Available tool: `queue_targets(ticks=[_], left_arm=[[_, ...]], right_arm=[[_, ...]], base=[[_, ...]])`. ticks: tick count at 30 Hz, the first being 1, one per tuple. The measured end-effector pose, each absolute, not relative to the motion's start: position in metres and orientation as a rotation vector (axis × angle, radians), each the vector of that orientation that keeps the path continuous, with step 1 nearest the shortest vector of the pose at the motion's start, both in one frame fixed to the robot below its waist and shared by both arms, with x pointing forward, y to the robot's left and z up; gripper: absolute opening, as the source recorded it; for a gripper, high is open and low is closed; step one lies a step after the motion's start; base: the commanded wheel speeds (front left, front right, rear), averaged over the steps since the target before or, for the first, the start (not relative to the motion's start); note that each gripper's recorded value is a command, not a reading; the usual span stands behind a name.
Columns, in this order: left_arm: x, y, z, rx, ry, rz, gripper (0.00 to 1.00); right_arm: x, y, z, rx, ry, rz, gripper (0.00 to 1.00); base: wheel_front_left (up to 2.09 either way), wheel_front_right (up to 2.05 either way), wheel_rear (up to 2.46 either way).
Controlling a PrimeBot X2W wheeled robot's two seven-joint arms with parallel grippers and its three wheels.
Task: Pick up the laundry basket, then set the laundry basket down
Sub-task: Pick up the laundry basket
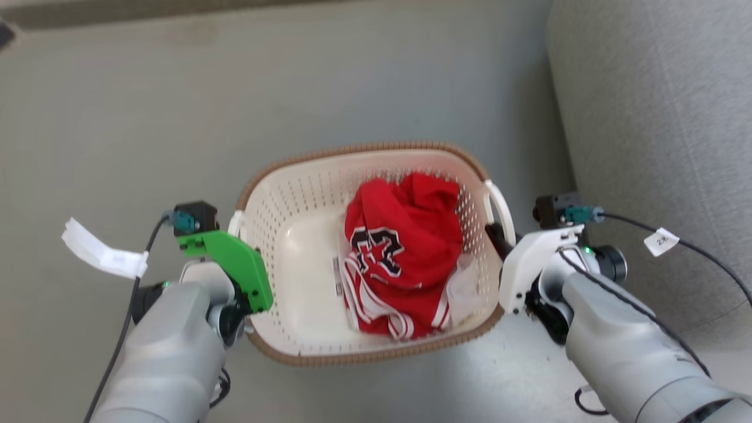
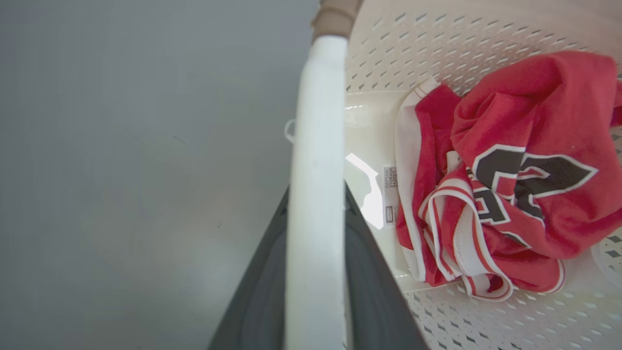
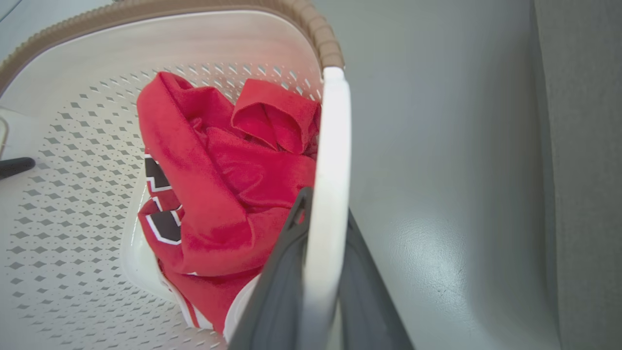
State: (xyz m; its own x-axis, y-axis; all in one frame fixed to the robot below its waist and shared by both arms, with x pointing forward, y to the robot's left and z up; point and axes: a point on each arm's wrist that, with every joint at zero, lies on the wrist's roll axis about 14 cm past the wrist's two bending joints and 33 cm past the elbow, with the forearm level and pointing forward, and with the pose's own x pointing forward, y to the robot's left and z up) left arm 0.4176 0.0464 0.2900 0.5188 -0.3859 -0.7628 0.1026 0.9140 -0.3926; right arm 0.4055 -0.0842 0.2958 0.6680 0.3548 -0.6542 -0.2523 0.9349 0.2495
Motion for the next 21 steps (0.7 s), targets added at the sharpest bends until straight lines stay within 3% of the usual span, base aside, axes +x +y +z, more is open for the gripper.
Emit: queue_targets(ticks=[21], left_arm=[[0.384,0.043,0.333,-0.303,0.988,-0.327,0.0]], right_arm=[[0.37,-0.086,0.336,0.168,0.789,0.328,0.0]], base=[[0.0,0.0,0.0]])
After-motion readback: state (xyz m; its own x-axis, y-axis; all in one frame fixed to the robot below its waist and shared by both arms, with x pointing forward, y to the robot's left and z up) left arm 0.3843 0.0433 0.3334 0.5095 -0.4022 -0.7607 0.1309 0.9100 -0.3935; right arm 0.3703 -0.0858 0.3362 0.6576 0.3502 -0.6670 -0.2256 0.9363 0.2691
